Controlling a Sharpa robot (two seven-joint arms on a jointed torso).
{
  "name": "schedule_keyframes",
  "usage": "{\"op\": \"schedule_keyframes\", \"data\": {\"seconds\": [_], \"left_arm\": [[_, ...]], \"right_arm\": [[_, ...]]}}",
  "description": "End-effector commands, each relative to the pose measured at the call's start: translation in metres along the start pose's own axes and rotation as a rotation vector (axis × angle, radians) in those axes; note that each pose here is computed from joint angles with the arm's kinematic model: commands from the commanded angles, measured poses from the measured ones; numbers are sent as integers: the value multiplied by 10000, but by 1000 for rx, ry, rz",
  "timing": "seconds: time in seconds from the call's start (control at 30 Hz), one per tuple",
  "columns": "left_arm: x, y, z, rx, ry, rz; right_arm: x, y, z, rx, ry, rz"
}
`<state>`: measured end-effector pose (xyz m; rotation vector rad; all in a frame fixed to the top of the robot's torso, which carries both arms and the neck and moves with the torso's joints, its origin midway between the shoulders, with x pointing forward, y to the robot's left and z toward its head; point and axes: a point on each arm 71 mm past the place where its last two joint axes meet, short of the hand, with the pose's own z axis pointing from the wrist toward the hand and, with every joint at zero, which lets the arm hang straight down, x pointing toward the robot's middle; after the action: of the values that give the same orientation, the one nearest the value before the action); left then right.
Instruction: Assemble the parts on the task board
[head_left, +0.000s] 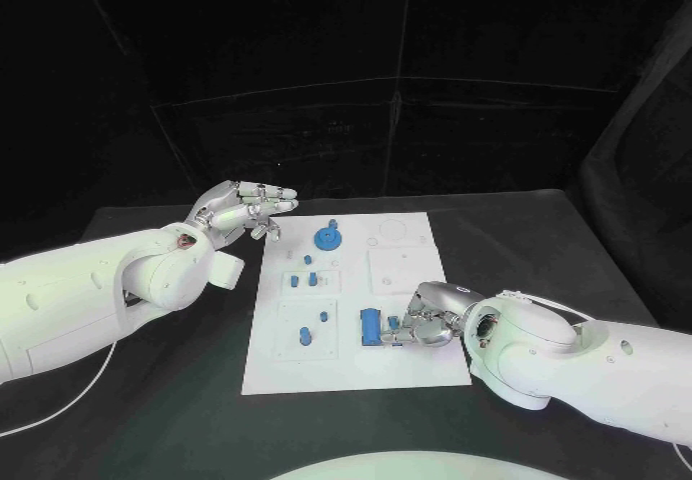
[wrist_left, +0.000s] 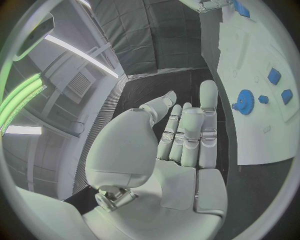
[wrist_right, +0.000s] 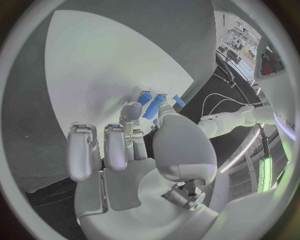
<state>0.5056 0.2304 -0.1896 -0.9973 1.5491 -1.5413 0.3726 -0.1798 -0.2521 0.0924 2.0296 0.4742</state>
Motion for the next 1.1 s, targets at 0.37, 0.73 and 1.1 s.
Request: {"op": "schedule_keyframes", "data": {"seconds": [0.37, 0.73, 1.1], "left_arm": [[15, -11, 8, 4, 10, -7], [20, -9, 12, 3, 11, -7], [15, -9, 10, 3, 10, -6]], "right_arm": [[-42, -50, -44, -4, -26, -1], [-42, -110, -39, 5, -9, -5], [-33, -94, 46, 5, -18, -20]]}}
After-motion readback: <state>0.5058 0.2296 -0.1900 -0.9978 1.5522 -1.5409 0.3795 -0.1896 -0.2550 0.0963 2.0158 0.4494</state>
